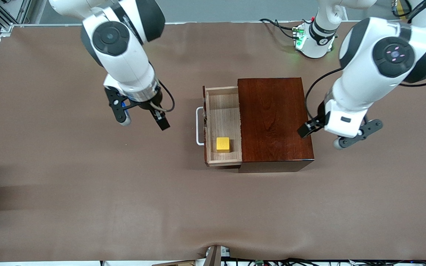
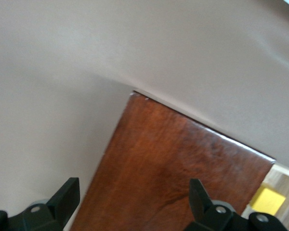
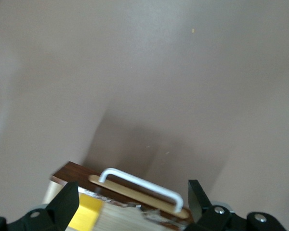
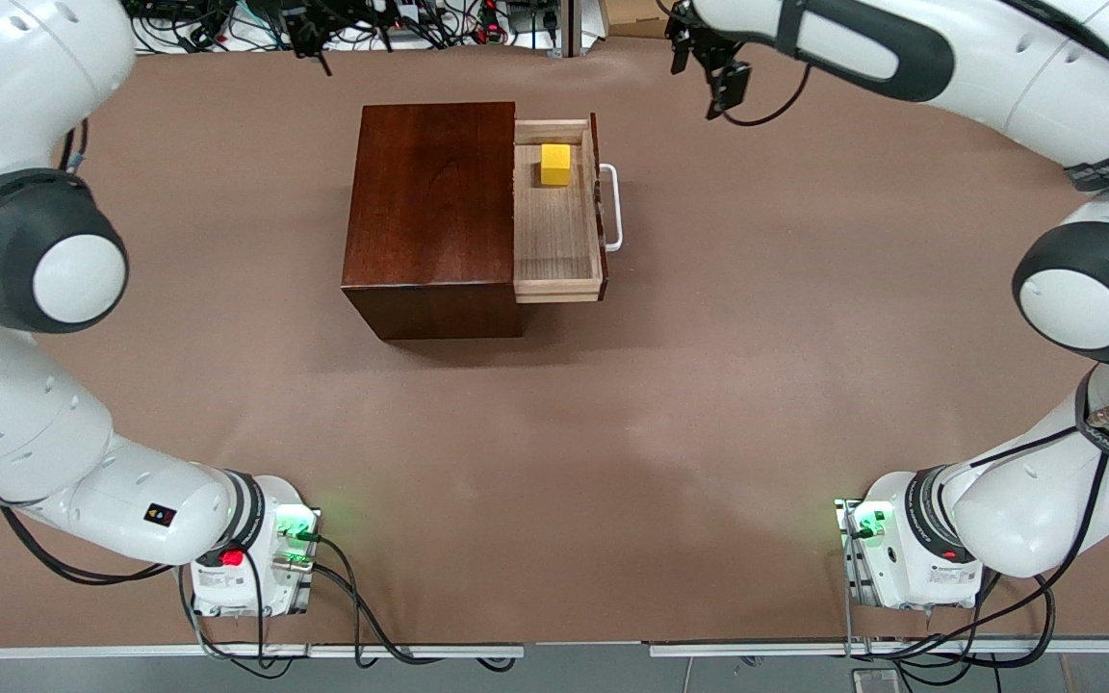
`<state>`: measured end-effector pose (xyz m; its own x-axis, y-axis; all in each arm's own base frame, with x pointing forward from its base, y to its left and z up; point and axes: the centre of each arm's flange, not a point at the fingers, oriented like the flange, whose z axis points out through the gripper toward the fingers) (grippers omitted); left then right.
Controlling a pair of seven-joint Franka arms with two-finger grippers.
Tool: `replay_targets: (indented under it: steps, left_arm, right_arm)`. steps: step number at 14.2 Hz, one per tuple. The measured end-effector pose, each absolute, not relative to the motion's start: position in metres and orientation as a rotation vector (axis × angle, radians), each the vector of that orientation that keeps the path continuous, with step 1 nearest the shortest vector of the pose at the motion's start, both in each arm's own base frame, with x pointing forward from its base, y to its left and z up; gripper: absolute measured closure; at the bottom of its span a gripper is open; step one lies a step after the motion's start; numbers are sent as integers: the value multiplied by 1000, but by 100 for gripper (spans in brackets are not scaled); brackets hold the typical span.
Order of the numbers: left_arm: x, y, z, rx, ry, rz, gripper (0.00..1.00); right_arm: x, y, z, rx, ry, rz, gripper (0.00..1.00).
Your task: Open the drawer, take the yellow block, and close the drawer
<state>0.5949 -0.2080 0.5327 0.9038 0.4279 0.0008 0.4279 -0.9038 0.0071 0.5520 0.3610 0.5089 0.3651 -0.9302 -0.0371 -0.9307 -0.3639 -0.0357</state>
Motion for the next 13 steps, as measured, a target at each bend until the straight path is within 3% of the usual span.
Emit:
replay_targets:
  steps: [3, 8, 13]
  left_arm:
    - [588, -187, 539, 3072, 627, 4, 0]
    - [583, -176, 544, 3077, 627, -8, 0]
    - [582, -139, 563, 3052, 714, 10, 0]
  right_arm:
    - [552, 389, 497, -2392, 1945, 24, 0]
    - [542, 444, 486, -2335, 1945, 22, 0]
    - [535, 496, 437, -2228, 1947, 23, 0]
